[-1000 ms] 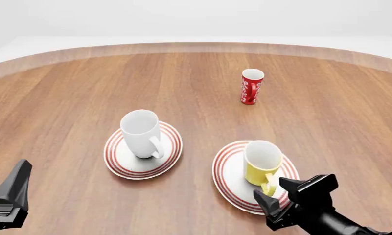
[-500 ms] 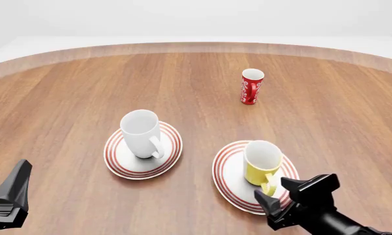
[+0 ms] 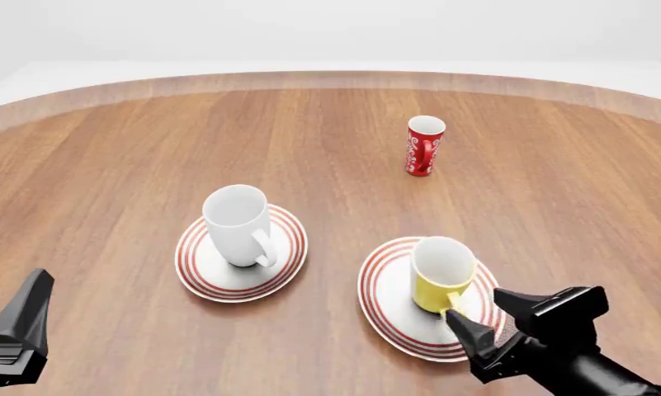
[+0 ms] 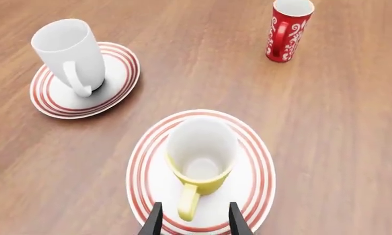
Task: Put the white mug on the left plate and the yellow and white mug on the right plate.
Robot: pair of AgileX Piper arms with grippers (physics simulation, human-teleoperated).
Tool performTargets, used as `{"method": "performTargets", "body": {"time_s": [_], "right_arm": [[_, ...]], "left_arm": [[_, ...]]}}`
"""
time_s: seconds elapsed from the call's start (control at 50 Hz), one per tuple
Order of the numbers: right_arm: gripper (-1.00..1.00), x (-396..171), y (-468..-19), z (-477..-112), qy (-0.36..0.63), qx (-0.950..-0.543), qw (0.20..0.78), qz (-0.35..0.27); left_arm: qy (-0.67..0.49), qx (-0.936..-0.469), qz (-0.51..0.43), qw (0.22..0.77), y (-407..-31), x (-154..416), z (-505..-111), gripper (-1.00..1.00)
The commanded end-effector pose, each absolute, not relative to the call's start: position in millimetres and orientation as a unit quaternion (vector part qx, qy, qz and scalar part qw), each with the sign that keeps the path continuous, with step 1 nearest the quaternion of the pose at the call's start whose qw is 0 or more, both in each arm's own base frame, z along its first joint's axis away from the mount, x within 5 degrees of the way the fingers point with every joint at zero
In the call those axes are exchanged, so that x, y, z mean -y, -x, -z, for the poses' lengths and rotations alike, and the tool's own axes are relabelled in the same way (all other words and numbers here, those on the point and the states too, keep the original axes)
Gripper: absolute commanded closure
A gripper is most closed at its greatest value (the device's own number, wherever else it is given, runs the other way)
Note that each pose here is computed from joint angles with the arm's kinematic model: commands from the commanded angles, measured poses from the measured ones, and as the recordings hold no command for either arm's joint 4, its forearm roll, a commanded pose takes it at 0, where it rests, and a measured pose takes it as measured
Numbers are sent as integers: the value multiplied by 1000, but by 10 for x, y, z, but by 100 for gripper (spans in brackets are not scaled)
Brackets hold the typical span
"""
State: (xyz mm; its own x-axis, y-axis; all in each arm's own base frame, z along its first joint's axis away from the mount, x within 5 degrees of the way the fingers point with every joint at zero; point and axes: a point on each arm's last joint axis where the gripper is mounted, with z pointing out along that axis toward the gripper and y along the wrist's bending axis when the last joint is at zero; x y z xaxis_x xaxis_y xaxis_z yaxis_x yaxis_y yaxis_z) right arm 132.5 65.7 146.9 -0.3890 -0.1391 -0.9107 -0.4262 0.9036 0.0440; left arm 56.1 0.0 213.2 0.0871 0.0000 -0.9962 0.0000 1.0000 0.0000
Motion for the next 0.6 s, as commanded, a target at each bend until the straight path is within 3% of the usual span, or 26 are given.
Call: {"method": "performTargets", "body": {"time_s": [0.02,0.6], "right_arm": [[-100,-568,-1228,-1613,163,-815,540,-130],[-100,-223,-839,-1870,111,-791,597,-72]], "left_arm": [[0,-676,0,737,-561,0,-2132,-100],[0,-676,0,737,-561,0,-2132,-100]]}}
